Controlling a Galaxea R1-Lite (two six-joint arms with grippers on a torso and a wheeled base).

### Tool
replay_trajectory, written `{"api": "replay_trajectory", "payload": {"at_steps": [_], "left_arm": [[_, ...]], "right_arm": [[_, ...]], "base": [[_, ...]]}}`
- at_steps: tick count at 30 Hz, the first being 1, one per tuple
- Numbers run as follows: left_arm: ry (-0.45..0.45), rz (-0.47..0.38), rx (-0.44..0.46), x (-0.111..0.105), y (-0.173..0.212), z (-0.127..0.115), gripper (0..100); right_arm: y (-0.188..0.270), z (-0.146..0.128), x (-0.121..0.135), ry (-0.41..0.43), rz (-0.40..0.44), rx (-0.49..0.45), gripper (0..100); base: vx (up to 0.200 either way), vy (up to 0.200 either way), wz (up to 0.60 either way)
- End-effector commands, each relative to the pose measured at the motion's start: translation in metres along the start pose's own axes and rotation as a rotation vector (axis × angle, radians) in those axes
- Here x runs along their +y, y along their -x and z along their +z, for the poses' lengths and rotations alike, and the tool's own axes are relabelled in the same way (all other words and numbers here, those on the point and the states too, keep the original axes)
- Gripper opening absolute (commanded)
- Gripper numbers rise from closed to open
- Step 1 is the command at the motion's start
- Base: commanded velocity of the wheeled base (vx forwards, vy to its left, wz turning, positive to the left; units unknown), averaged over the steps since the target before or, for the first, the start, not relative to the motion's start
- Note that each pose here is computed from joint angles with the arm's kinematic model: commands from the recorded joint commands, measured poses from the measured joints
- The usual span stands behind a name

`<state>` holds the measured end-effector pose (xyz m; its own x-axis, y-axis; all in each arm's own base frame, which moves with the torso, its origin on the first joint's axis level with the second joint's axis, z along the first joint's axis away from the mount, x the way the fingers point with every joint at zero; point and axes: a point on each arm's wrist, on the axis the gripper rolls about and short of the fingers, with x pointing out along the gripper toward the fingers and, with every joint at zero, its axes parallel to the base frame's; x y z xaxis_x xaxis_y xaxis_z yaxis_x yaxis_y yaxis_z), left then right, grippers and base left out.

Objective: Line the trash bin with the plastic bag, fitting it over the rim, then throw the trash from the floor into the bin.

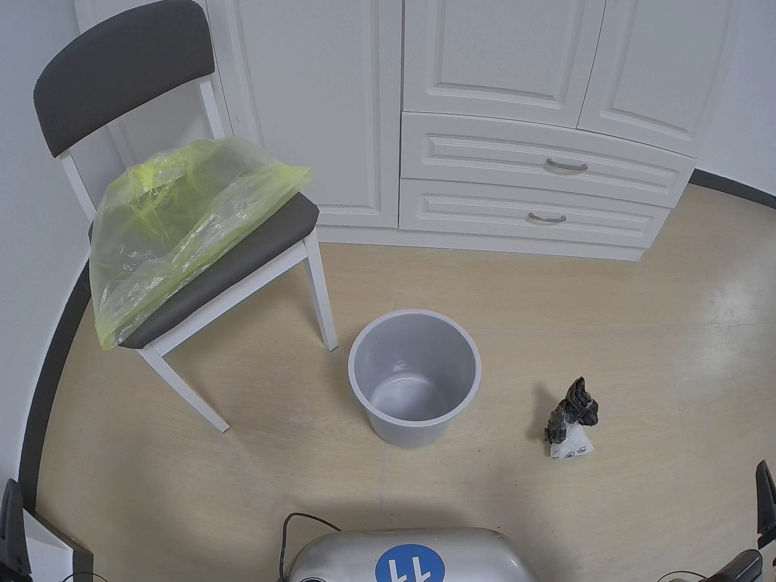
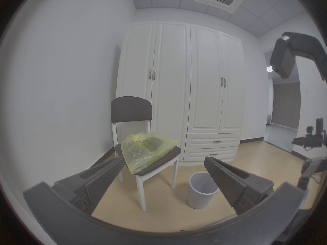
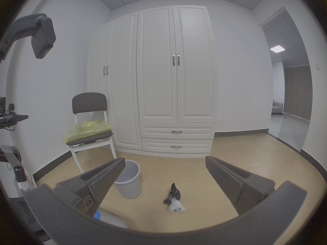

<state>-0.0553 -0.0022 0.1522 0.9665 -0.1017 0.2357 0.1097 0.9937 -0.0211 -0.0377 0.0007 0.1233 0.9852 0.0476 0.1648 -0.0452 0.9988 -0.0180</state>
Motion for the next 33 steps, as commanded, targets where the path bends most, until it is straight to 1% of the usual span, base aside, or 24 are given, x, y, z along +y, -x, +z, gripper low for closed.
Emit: {"api": "replay_trajectory", "payload": {"at_steps": [1, 2, 3, 4, 6, 7, 8, 11, 12, 13, 15, 16, 17, 18, 19, 21, 23, 24, 25, 27, 29, 31, 32, 33], "left_arm": [[-0.062, -0.007, -0.009, 0.0, 0.001, 0.006, 100], [-0.145, -0.025, 0.002, 0.001, -0.002, 0.014, 100], [-0.166, -0.037, 0.005, 0.002, -0.004, 0.018, 100], [-0.194, -0.061, 0.009, 0.003, -0.007, 0.028, 100], [-0.221, -0.098, 0.013, 0.005, -0.011, 0.044, 100], [-0.222, -0.099, 0.014, 0.005, -0.012, 0.046, 100], [-0.233, -0.118, 0.035, 0.006, -0.018, 0.06, 100], [-0.235, -0.106, 0.093, 0.006, -0.026, 0.079, 100], [-0.235, -0.106, 0.093, 0.006, -0.026, 0.079, 100], [-0.234, -0.107, 0.139, 0.006, -0.029, 0.089, 100], [-0.233, -0.113, 0.194, 0.006, -0.033, 0.097, 100], [-0.233, -0.113, 0.194, 0.006, -0.033, 0.097, 100], [-0.231, -0.119, 0.255, 0.006, -0.042, 0.102, 100], [-0.23, -0.121, 0.28, 0.005, -0.047, 0.103, 100], [-0.23, -0.123, 0.292, 0.005, -0.05, 0.104, 100], [-0.226, -0.117, 0.368, 0.005, -0.074, 0.103, 100], [-0.223, -0.098, 0.432, 0.005, -0.092, 0.1, 100], [-0.223, -0.097, 0.439, 0.005, -0.094, 0.1, 100], [-0.226, -0.073, 0.48, 0.005, -0.107, 0.097, 100], [-0.228, -0.05, 0.505, 0.006, -0.116, 0.093, 100], [-0.232, -0.032, 0.521, 0.006, -0.124, 0.09, 100], [-0.233, -0.032, 0.555, 0.006, -0.13, 0.085, 100], [-0.233, -0.03, 0.563, 0.007, -0.132, 0.084, 100], [-0.235, -0.016, 0.595, 0.007, -0.138, 0.079, 100]], "right_arm": [[0.0, -0.013, 0.0, 0.018, -0.029, 0.061, 100], [0.002, -0.003, 0.0, 0.092, -0.024, 0.04, 100], [0.003, 0.003, -0.001, 0.126, -0.021, 0.028, 100], [0.004, 0.011, -0.001, 0.187, -0.013, 0.014, 100], [0.004, 0.025, -0.001, 0.25, -0.001, 0.005, 100], [0.004, 0.026, -0.001, 0.253, 0.0, 0.005, 100], [0.004, 0.04, -0.002, 0.28, 0.019, 0.008, 100], [-0.003, 0.06, -0.003, 0.313, 0.028, 0.056, 100], [-0.003, 0.06, -0.003, 0.313, 0.028, 0.056, 100], [-0.01, 0.076, -0.004, 0.33, 0.042, 0.093, 100], [-0.023, 0.095, -0.004, 0.329, 0.055, 0.139, 100], [-0.023, 0.095, -0.004, 0.329, 0.055, 0.139, 100], [-0.041, 0.111, -0.004, 0.326, 0.071, 0.191, 100], [-0.051, 0.116, -0.004, 0.323, 0.075, 0.215, 100], [-0.056, 0.119, -0.004, 0.32, 0.076, 0.226, 100], [-0.084, 0.125, -0.004, 0.288, 0.083, 0.29, 100], [-0.102, 0.124, -0.004, 0.25, 0.088, 0.326, 100], [-0.104, 0.124, -0.004, 0.247, 0.089, 0.329, 100], [-0.118, 0.121, -0.002, 0.218, 0.105, 0.347, 100], [-0.128, 0.119, -0.001, 0.182, 0.118, 0.356, 100], [-0.139, 0.116, 0.0, 0.107, 0.109, 0.361, 100], [-0.145, 0.113, 0.001, 0.032, 0.101, 0.342, 100], [-0.147, 0.113, 0.001, 0.018, 0.098, 0.338, 100], [-0.151, 0.11, 0.002, -0.025, 0.099, 0.326, 100]], "base": [[0.0, 0.0, 0.0], [0.0, 0.0, 0.0], [0.0, 0.0, 0.0], [0.0, 0.0, 0.0], [0.0, 0.0, 0.0], [0.0, 0.0, 0.0], [0.0, 0.0, 0.0], [0.0, 0.0, 0.0], [0.0, 0.0, 0.0], [0.0, 0.0, 0.0], [0.0, 0.0, 0.0], [0.0, 0.0, 0.0], [0.0, 0.0, 0.0], [0.0, 0.0, 0.0], [0.0, 0.0, 0.0], [0.0, 0.0, 0.0], [0.0, 0.0, 0.0], [0.0, 0.0, 0.0], [0.0, 0.0, 0.0], [0.0, 0.0, 0.0], [0.0, 0.0, 0.0], [0.0, 0.0, 0.0], [0.0, 0.0, 0.0], [0.0, 0.0, 0.0]]}}
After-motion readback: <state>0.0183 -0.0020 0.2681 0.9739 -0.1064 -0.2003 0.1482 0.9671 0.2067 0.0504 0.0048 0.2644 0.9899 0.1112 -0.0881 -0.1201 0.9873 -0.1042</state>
